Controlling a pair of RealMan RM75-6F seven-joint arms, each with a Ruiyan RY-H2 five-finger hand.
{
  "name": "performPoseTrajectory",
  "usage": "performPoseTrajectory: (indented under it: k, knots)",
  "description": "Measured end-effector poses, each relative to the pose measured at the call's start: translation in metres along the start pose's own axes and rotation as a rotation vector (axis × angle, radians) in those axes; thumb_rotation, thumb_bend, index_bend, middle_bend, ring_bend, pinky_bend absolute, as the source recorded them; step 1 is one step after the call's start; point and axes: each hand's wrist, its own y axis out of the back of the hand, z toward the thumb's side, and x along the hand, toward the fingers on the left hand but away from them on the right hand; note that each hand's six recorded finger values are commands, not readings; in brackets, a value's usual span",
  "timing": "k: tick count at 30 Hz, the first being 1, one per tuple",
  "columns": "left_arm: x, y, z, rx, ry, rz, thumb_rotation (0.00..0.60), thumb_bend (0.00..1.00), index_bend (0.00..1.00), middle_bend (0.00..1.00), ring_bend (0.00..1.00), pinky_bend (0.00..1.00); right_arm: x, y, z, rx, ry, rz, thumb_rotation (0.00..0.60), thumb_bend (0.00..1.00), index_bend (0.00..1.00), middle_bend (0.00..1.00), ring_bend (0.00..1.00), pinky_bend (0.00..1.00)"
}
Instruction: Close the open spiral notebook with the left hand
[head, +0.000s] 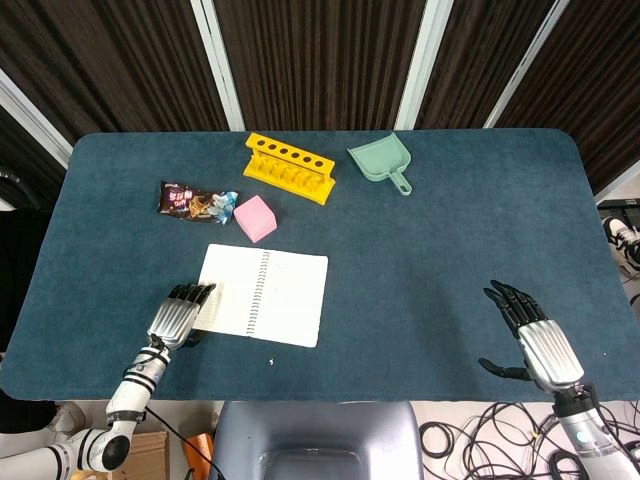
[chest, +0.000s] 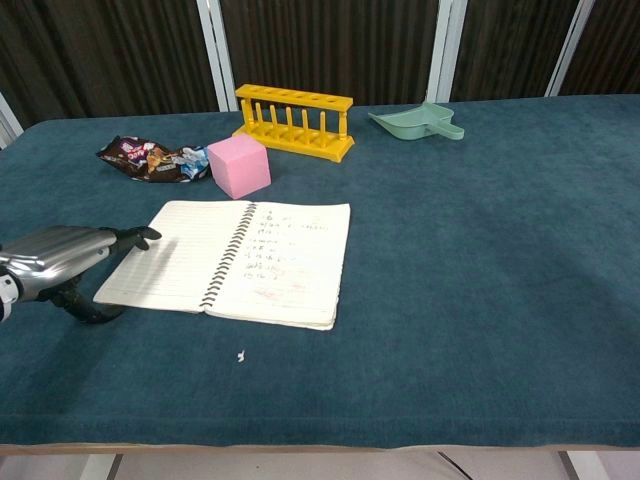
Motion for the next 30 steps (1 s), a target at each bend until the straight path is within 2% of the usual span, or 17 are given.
performPoseTrajectory:
  k: [4, 9, 12, 17, 21, 25, 27, 30]
  knots:
    - [0.006, -0.001, 0.002, -0.021, -0.006, 0.011, 0.600, 0.28, 0.15, 0.15, 0.13, 0.18, 0.002, 0.000, -0.002, -0.002, -0.005, -0.004, 0.600, 0.00, 0.07, 0.02, 0.03, 0.13]
    - [0.010, -0.001, 0.005, -0.057, -0.036, 0.048, 0.600, 0.42, 0.20, 0.19, 0.17, 0.20, 0.004, 0.001, -0.003, -0.006, -0.006, -0.011, 0.600, 0.00, 0.07, 0.02, 0.03, 0.13]
    - [0.014, -0.001, 0.008, -0.092, -0.065, 0.080, 0.600, 0.44, 0.20, 0.20, 0.18, 0.20, 0.005, 0.001, -0.004, -0.008, -0.008, -0.010, 0.600, 0.00, 0.07, 0.02, 0.03, 0.13]
    - [0.020, 0.003, 0.011, -0.124, -0.124, 0.171, 0.600, 0.47, 0.23, 0.22, 0.20, 0.22, 0.005, 0.002, -0.004, -0.010, -0.007, -0.011, 0.600, 0.00, 0.07, 0.02, 0.03, 0.13]
    - [0.022, 0.009, 0.011, -0.128, -0.161, 0.254, 0.600, 0.52, 0.33, 0.26, 0.26, 0.27, 0.004, 0.003, -0.002, -0.009, 0.000, -0.008, 0.600, 0.00, 0.07, 0.02, 0.03, 0.13]
    - [0.022, 0.017, 0.011, -0.084, -0.194, 0.339, 0.600, 0.60, 0.44, 0.36, 0.37, 0.33, 0.002, 0.004, 0.001, -0.007, 0.009, -0.008, 0.600, 0.00, 0.08, 0.02, 0.03, 0.13]
    - [0.021, 0.020, 0.014, -0.071, -0.212, 0.378, 0.600, 0.61, 0.46, 0.38, 0.40, 0.34, 0.002, 0.004, 0.001, -0.007, 0.011, -0.007, 0.600, 0.00, 0.08, 0.02, 0.03, 0.13]
    - [0.018, 0.024, 0.021, -0.075, -0.243, 0.423, 0.600, 0.63, 0.55, 0.47, 0.50, 0.42, 0.001, 0.004, 0.002, -0.008, 0.014, -0.005, 0.600, 0.00, 0.08, 0.02, 0.03, 0.13]
